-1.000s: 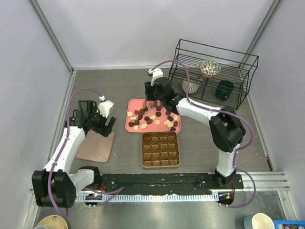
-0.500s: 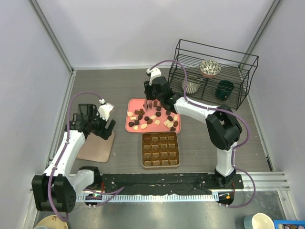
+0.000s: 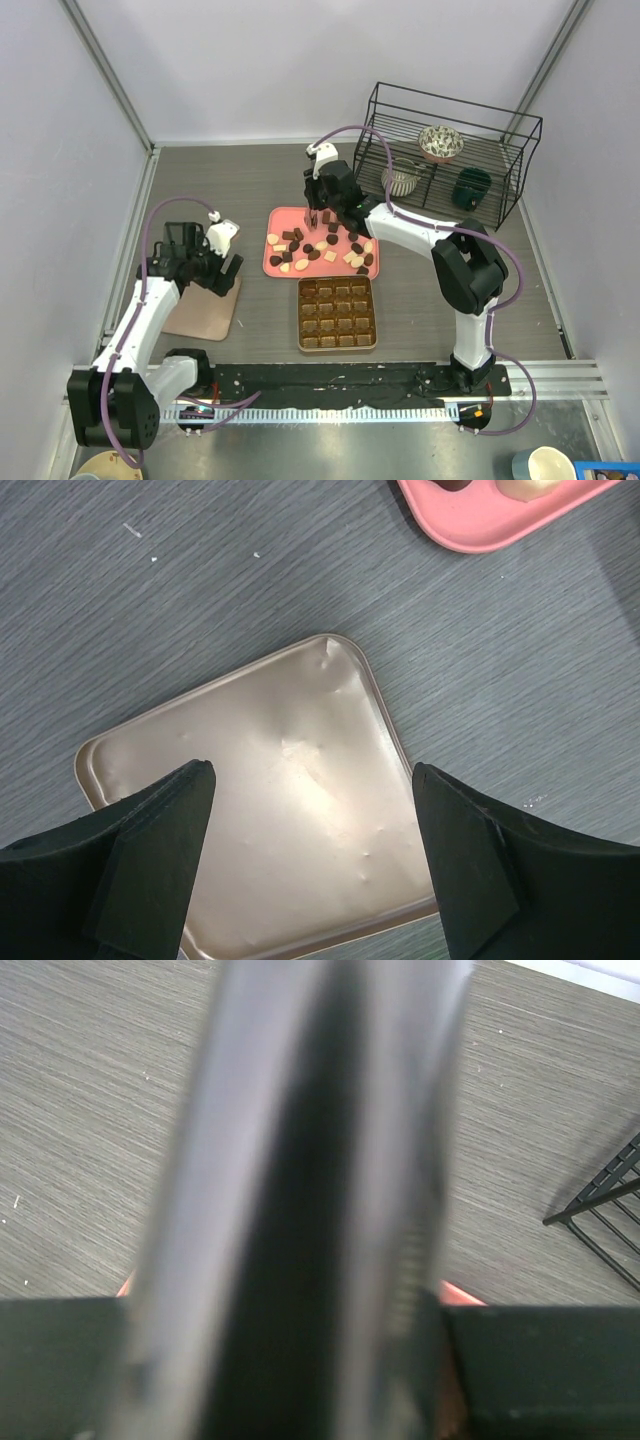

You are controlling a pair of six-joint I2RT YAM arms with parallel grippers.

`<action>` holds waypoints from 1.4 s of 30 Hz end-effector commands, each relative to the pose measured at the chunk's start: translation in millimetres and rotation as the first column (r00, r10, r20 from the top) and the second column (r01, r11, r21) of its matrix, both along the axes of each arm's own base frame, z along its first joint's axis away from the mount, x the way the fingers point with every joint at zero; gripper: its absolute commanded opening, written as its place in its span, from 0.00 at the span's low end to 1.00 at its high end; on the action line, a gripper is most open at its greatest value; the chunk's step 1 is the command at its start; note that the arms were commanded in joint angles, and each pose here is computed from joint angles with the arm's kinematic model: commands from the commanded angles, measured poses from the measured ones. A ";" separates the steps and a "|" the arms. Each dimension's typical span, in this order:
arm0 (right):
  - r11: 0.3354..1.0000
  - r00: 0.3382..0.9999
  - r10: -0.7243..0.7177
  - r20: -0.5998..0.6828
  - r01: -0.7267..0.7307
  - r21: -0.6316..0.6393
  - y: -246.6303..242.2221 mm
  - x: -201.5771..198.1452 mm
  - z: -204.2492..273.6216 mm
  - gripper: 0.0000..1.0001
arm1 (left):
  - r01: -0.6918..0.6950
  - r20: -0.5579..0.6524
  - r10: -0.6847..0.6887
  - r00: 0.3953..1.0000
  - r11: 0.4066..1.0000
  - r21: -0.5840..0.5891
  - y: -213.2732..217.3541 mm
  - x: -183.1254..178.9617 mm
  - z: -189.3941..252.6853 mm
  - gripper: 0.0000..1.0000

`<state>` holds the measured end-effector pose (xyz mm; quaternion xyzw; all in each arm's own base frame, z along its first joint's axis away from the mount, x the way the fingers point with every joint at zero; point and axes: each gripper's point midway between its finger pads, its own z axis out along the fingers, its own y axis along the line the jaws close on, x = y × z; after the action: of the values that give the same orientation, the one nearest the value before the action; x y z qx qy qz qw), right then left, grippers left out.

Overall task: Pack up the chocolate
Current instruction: Pick up the fake chocolate from the plate, then place the fake chocolate in the packing box.

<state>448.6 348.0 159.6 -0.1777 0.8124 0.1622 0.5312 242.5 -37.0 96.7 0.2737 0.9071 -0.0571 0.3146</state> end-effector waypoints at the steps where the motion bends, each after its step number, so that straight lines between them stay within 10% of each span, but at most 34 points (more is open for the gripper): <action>1: 0.999 0.994 0.004 0.109 -0.009 0.048 6.7 6.7 49.0 0.28 | -0.010 0.038 0.010 0.999 1.000 -0.014 -0.7 4.2 4.4 0.85; 25: 0.988 0.988 0.141 0.061 -0.145 0.056 -53.3 -210.1 110.6 0.28 | -0.061 -0.002 0.062 0.998 0.998 0.033 10.4 0.6 -5.4 0.79; 42: 0.983 0.984 0.180 0.017 -0.180 0.033 -37.1 -213.7 79.7 0.35 | -0.086 0.003 0.085 0.996 0.996 0.033 12.1 0.8 -5.3 0.94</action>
<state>231.3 297.2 226.6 -0.2546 0.8002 0.1974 0.5059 238.1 -25.7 85.5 0.2447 0.9238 -0.0335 0.2927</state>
